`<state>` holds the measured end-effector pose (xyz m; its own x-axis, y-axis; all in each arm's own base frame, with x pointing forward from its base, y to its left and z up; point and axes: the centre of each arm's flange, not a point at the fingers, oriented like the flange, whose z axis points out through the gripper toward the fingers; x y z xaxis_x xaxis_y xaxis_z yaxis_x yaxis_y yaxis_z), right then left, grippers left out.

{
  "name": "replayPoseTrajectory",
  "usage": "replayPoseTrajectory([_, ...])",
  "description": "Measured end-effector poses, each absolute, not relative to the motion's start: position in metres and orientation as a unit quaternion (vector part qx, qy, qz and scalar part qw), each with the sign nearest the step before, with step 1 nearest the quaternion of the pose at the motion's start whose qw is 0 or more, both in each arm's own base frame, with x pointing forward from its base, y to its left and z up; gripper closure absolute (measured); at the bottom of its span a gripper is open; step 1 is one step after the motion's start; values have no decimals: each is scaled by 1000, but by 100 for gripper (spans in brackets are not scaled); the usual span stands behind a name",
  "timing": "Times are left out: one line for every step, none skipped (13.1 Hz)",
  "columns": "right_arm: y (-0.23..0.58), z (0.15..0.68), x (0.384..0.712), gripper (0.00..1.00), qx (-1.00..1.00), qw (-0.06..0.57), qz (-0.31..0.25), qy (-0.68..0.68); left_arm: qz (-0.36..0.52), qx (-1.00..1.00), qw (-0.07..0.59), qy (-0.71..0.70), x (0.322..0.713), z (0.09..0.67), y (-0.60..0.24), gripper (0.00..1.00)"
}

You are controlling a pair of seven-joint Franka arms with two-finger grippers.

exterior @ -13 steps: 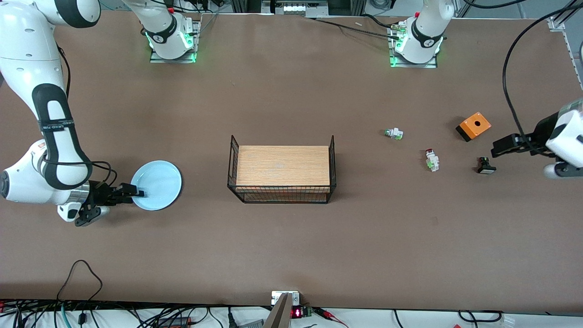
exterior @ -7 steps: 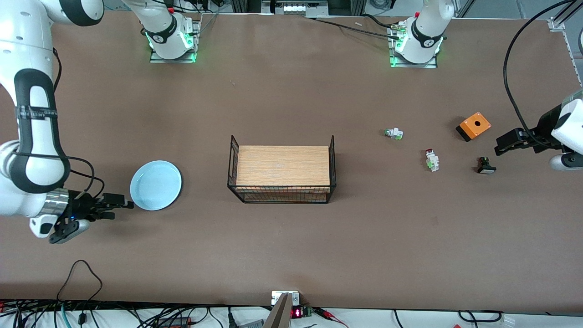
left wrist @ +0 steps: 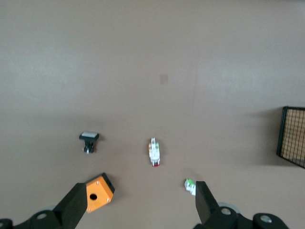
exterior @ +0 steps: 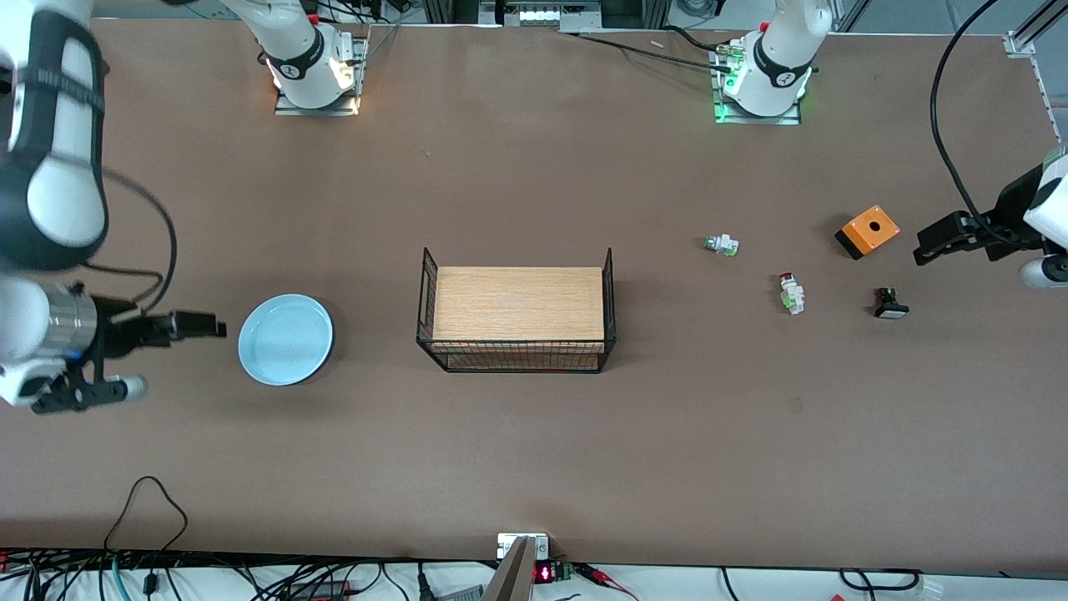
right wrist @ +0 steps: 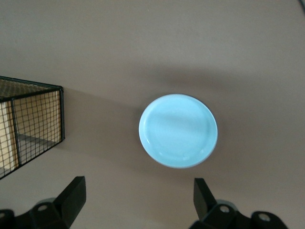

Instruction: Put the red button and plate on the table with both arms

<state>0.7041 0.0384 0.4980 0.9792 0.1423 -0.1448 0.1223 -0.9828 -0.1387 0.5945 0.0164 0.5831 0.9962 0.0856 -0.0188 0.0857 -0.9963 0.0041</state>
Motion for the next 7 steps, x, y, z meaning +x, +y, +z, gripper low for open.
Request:
replayPoseTrajectory([50,515,697,0,-994,49,72,-72,-17,999,2,44,593,582,18,0])
replayPoseTrajectory([59,522,694,0,-994,40,69,-78,-19,999,2,44,592,582,19,0])
replayPoseTrajectory([65,524,693,0,-994,36,68,-82,-19,999,2,43,592,582,18,0])
replayPoseTrajectory([66,523,692,0,-994,35,69,-83,-19,999,2,42,592,582,16,0])
replayPoseTrajectory([64,522,692,0,-993,34,73,-82,-19,999,3,40,592,582,14,0])
replayPoseTrajectory([61,521,690,0,-993,31,80,-82,-19,999,3,38,592,582,12,0])
replayPoseTrajectory([60,521,687,0,-992,23,90,-84,-18,999,3,38,592,583,12,0])
